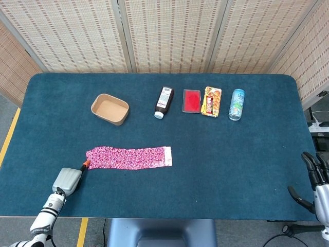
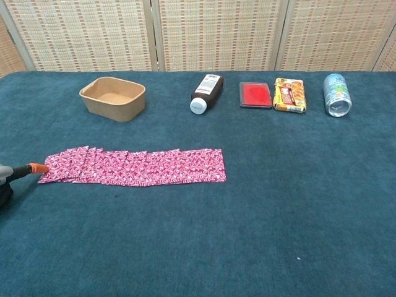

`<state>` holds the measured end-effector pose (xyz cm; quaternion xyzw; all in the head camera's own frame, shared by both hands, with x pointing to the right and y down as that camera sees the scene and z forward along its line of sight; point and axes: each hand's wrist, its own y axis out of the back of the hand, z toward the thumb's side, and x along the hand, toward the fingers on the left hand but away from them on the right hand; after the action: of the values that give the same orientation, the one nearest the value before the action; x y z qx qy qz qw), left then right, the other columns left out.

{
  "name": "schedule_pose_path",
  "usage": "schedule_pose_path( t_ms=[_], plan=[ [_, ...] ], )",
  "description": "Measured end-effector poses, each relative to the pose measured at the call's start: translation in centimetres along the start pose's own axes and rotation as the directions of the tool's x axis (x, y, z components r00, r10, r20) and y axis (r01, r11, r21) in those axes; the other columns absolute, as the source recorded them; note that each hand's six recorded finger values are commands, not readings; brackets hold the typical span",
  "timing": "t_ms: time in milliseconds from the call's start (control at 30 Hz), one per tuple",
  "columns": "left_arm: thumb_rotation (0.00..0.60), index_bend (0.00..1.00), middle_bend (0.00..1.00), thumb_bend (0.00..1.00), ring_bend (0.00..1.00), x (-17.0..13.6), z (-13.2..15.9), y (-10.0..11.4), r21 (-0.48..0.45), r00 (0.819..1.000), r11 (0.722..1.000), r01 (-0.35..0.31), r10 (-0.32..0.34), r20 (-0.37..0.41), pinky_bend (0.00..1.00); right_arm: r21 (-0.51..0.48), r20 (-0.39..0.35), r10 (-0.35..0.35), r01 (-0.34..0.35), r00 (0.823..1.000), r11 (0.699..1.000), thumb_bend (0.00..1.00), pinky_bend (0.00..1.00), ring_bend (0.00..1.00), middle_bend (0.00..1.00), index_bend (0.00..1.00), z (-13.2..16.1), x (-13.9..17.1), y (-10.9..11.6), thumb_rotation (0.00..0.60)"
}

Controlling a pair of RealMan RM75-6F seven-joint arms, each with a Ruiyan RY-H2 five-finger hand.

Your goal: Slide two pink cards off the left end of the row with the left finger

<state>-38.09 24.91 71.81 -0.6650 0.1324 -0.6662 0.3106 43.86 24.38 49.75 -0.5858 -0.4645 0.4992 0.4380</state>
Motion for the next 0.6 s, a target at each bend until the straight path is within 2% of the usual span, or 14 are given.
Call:
schedule_pose_path(
  t_ms=[333, 600],
  plan=[
    [0.6, 0.0, 0.71, 0.86, 0.65, -0.2, -1.8, -1.2, 0.036, 0.998, 0.998, 0.048, -0.046, -0.047, 0.63, -0.004, -0.004, 0.008, -0.008, 1.0, 1.0, 0.13, 0.25, 0.0, 0.08, 0.0, 0.0, 0.1, 0.0, 0.6],
    [0.6, 0.0, 0.71, 0.86, 0.66, -0.7, -4.7, -0.8, 0.066, 0.992, 0.997, 0.045, -0.037, -0.123, 0.64, -0.001, -0.003, 0.021, -0.021, 1.0, 1.0, 0.13, 0.25, 0.0, 0.08, 0.0, 0.1, 0.1, -0.3, 0.6]
  ],
)
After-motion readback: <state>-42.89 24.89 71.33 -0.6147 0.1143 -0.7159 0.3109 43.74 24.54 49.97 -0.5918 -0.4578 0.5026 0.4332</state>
